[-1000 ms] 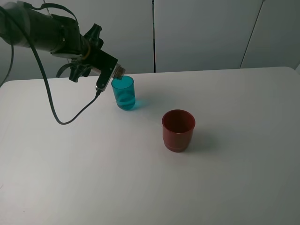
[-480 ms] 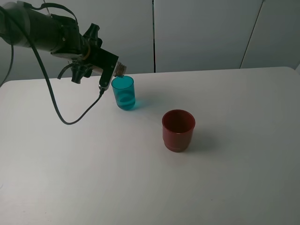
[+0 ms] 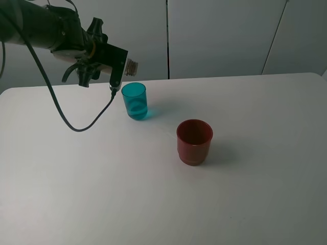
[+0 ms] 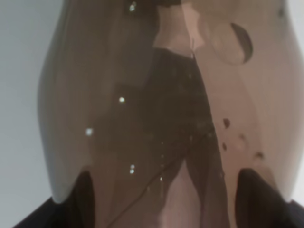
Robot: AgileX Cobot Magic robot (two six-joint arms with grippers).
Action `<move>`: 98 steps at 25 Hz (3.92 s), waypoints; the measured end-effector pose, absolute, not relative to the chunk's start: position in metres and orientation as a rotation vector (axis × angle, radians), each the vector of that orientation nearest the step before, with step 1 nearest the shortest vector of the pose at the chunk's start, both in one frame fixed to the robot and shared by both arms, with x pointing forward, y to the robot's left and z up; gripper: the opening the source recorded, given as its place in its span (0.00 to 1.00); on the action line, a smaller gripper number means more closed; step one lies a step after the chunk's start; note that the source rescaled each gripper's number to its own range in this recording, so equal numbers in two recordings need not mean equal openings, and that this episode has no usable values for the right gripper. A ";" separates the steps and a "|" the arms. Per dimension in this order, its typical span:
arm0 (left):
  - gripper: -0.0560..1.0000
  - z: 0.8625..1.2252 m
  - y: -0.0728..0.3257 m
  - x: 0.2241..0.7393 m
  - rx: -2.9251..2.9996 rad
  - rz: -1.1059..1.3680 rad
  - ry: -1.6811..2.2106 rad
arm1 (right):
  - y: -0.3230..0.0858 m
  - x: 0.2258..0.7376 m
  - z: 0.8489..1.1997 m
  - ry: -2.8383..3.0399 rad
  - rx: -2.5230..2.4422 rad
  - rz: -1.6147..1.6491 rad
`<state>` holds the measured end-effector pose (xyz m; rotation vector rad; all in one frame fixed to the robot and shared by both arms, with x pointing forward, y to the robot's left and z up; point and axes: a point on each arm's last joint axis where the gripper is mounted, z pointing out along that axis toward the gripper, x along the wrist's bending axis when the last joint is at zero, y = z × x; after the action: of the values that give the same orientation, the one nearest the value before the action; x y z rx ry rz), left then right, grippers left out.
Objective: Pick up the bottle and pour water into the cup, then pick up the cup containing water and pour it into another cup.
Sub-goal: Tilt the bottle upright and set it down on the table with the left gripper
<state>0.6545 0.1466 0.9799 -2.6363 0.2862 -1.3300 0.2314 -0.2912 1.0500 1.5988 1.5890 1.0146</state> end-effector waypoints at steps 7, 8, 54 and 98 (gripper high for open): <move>0.05 0.983 0.147 0.653 -2.715 -1.375 0.079 | -0.291 0.231 1.050 1.589 1.599 1.015; 0.05 0.984 0.147 0.653 -2.727 -1.382 0.041 | -0.291 0.231 1.050 1.589 1.599 1.015; 0.05 1.045 0.241 0.576 -3.162 -1.629 -1.784 | -0.291 0.231 1.050 1.593 1.594 1.012; 0.05 0.874 0.296 0.590 -2.837 -2.094 -2.197 | -0.291 0.231 1.050 1.589 1.599 1.015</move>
<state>0.5896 0.2956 0.8743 -2.8369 -2.1969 -2.0939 0.2314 -0.2912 1.0500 1.5988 1.5890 1.0146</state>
